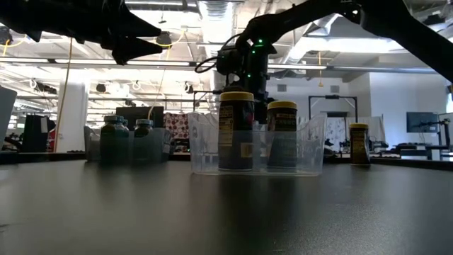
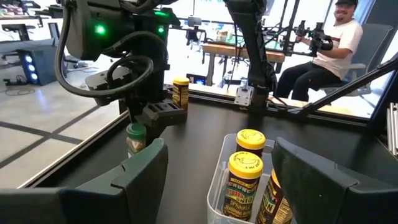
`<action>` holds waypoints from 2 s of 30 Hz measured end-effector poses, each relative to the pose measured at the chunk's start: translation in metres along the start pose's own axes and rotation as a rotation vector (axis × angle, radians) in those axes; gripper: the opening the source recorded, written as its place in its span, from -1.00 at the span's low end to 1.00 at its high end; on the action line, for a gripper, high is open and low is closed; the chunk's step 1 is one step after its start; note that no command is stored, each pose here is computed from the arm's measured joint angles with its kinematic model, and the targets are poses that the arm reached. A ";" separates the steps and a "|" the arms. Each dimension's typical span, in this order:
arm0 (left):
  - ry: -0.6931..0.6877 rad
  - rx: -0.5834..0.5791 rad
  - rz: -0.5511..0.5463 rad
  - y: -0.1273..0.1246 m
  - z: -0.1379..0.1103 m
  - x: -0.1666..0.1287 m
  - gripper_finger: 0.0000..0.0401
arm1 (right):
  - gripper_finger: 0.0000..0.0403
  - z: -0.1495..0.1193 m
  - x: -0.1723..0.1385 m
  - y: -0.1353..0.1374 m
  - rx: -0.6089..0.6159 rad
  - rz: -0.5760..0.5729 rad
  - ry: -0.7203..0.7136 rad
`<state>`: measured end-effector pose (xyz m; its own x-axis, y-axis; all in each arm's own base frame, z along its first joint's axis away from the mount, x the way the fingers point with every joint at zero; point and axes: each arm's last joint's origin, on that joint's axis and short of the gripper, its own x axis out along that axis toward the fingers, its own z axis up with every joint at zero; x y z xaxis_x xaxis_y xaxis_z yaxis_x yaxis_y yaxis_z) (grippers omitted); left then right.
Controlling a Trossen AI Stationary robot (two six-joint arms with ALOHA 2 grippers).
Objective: Sort spices by type
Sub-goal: Put the green seasoning bottle into the transparent bin
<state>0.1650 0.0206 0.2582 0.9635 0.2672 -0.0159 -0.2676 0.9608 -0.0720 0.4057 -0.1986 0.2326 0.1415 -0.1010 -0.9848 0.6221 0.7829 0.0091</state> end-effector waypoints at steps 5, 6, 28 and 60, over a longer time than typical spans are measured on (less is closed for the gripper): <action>0.000 0.000 0.000 0.000 0.000 0.000 0.37 | 0.47 -0.002 -0.004 -0.001 -0.016 -0.001 0.008; 0.000 0.000 0.000 0.000 0.000 0.000 0.37 | 0.47 -0.002 -0.006 -0.001 -0.014 -0.002 0.009; 0.085 -0.128 0.015 0.000 -0.008 0.000 0.37 | 0.47 -0.120 -0.170 0.043 0.093 0.024 -0.261; 0.060 -0.223 0.211 0.008 -0.003 0.004 0.37 | 0.47 -0.345 -0.048 0.061 -0.002 0.167 -0.591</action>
<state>0.1672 0.0291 0.2549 0.8872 0.4476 -0.1125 -0.4605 0.8432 -0.2774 0.1711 0.0659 0.2204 0.6405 -0.3000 -0.7069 0.5535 0.8185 0.1542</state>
